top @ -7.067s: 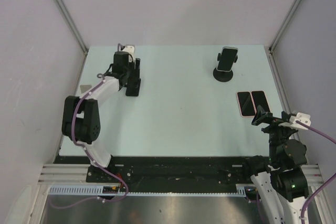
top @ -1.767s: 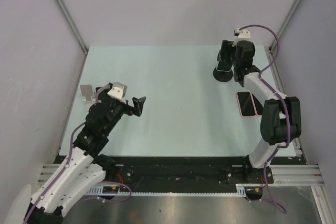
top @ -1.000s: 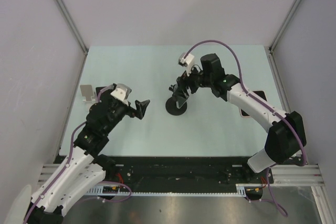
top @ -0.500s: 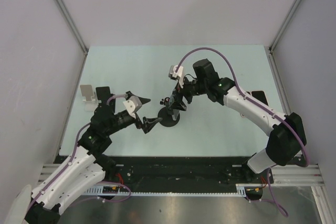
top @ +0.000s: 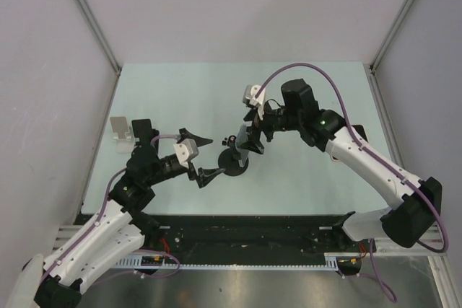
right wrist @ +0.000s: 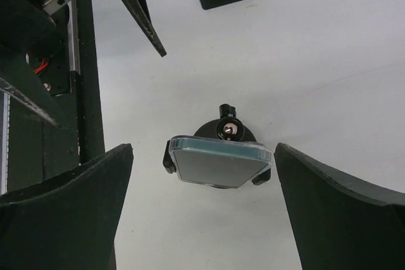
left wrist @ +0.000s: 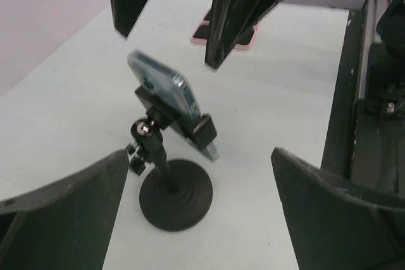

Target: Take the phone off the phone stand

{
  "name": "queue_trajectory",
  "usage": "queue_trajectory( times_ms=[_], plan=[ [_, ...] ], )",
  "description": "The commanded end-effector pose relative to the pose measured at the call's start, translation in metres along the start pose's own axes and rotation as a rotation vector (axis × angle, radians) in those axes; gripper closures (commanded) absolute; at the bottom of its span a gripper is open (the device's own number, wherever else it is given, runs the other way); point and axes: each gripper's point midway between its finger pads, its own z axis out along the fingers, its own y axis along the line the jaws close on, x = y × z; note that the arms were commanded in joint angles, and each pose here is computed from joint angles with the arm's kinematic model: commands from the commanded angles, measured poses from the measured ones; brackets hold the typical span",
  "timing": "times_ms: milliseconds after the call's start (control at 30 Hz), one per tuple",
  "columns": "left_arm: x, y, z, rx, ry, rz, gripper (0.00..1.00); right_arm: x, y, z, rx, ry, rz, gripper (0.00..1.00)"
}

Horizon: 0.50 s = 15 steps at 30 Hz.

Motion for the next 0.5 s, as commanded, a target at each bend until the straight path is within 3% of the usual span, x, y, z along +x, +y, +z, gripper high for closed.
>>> queue_trajectory(
  times_ms=[0,200,400,467],
  plan=[
    [-0.012,0.002,0.007,0.041,-0.028,0.143,0.00,-0.025,0.003,-0.025,0.066,-0.032,-0.014,0.00],
    [-0.013,0.015,0.017,0.067,0.048,0.169,0.02,-0.023,0.011,-0.061,0.198,-0.068,0.021,0.00],
    [-0.003,0.031,0.025,0.097,0.099,0.263,0.00,-0.008,0.022,-0.099,0.355,-0.192,0.083,0.00],
    [0.006,0.038,0.029,0.135,0.114,0.232,0.00,-0.003,0.019,-0.108,0.418,-0.225,0.106,0.00]
  ],
)
